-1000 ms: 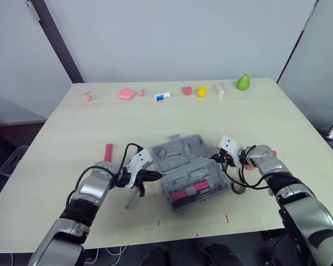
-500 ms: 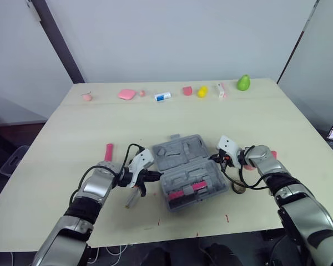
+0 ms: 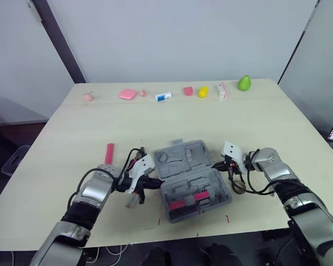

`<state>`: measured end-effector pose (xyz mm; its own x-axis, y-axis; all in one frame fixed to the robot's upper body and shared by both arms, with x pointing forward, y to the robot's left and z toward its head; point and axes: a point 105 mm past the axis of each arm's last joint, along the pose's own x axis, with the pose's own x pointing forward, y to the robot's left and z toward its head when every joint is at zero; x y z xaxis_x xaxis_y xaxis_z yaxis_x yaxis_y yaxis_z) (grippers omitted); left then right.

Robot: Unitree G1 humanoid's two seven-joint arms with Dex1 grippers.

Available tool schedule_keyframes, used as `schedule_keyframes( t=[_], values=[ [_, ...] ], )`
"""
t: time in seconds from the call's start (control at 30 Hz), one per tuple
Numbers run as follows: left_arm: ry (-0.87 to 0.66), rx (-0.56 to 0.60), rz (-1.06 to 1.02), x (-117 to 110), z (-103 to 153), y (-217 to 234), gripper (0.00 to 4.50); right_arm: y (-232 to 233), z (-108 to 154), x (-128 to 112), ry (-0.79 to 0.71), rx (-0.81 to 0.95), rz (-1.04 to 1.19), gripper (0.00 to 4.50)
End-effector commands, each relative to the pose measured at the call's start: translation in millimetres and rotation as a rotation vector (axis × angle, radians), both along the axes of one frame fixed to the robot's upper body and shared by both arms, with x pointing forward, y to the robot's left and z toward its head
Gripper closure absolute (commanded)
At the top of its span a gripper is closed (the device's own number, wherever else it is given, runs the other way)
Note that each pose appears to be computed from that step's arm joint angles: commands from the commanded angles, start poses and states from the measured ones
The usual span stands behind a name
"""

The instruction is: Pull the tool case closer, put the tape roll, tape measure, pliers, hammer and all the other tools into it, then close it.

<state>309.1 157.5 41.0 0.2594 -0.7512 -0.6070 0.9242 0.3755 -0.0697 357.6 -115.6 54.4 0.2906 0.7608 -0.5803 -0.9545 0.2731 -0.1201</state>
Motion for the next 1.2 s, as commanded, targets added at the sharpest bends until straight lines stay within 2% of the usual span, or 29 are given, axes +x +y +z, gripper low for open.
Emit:
schedule_keyframes(
  t=[0.03,0.23,0.63,0.9,1.2],
  values=[
    [0.042,-0.037,-0.096,-20,-2,-19,4.49,19,1,-28,0.060,0.061,0.099,4.50],
    [0.081,-0.018,-0.144,-35,-6,-20,4.49,16,-2,-51,0.111,0.067,0.079,4.50],
    [0.123,0.024,-0.205,-47,-11,-13,4.49,20,-8,-87,0.248,0.119,0.068,4.50],
    [0.137,0.036,-0.253,-49,-14,-16,4.49,16,-12,-98,0.277,0.121,0.031,4.50],
    [0.152,0.037,-0.303,-54,-14,-22,4.49,13,-12,-99,0.275,0.124,0.005,4.50]
  ],
)
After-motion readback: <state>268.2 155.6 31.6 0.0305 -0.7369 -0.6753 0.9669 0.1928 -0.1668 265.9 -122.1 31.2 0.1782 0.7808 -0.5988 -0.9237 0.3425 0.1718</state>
